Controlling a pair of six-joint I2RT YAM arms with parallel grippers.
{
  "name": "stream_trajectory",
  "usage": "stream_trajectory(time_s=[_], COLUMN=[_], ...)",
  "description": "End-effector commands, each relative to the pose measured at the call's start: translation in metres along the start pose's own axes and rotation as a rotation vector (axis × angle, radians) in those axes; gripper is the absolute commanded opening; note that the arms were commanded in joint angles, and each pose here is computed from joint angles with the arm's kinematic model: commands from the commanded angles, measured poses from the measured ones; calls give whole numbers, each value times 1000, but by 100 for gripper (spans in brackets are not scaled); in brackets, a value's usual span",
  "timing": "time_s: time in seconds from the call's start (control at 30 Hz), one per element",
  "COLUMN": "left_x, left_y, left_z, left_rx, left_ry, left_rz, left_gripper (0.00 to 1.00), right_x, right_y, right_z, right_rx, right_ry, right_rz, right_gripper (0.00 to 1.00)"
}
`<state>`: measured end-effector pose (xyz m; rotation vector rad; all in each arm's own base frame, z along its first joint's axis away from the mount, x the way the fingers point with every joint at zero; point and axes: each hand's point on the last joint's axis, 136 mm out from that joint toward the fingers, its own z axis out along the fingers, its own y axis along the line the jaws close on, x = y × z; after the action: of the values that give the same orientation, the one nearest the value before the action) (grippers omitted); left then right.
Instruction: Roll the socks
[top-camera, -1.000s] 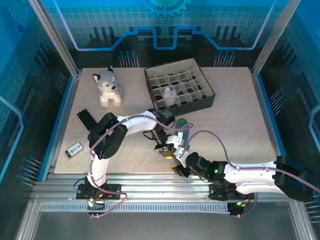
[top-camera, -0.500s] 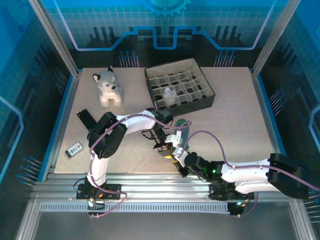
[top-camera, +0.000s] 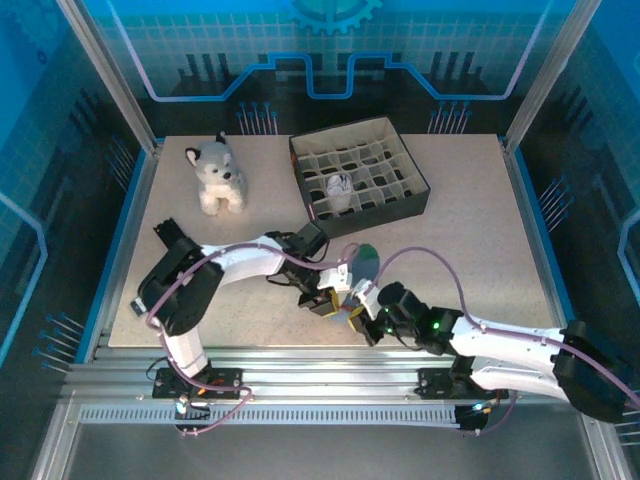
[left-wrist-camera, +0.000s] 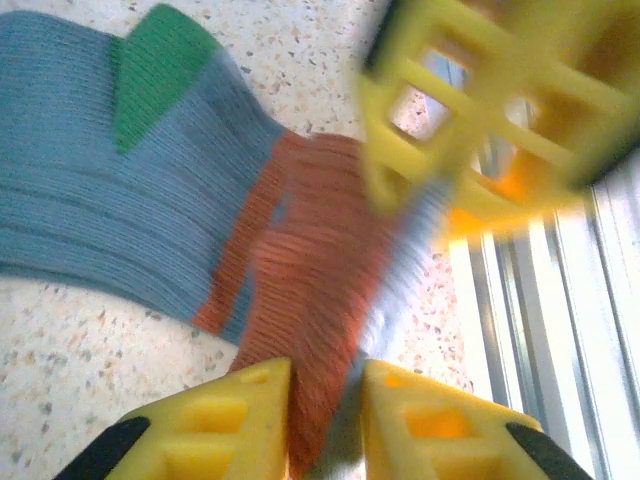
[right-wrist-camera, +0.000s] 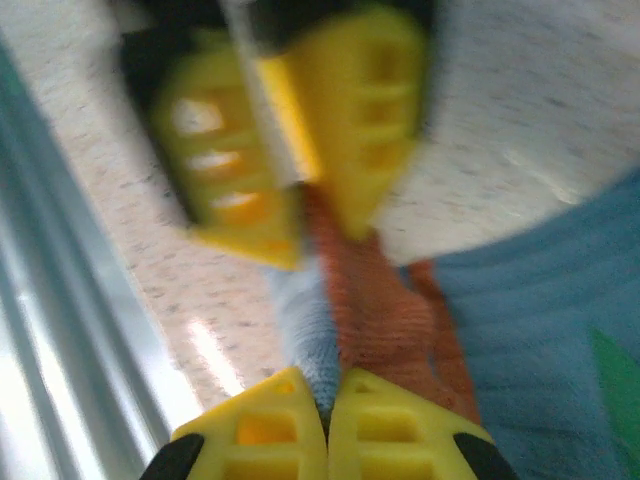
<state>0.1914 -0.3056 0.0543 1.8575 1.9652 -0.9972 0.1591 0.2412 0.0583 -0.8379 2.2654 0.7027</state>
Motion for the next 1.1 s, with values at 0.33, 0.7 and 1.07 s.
stream_trajectory(time_s=[0.33, 0.7, 1.07], left_x=[-17, -19, -37], left_y=[14, 3, 12], left_z=[-25, -3, 27], left_rx=[-352, -683, -742], left_ry=[-68, 22, 60], left_rz=[269, 734, 929], left_gripper=[33, 38, 43], right_x=[41, 51, 57], right_y=[-18, -40, -42], right_z=[11, 0, 4], right_rx=[30, 57, 42], right_ry=[317, 370, 470], right_rz=[301, 507, 573], right_gripper=[0, 0, 0])
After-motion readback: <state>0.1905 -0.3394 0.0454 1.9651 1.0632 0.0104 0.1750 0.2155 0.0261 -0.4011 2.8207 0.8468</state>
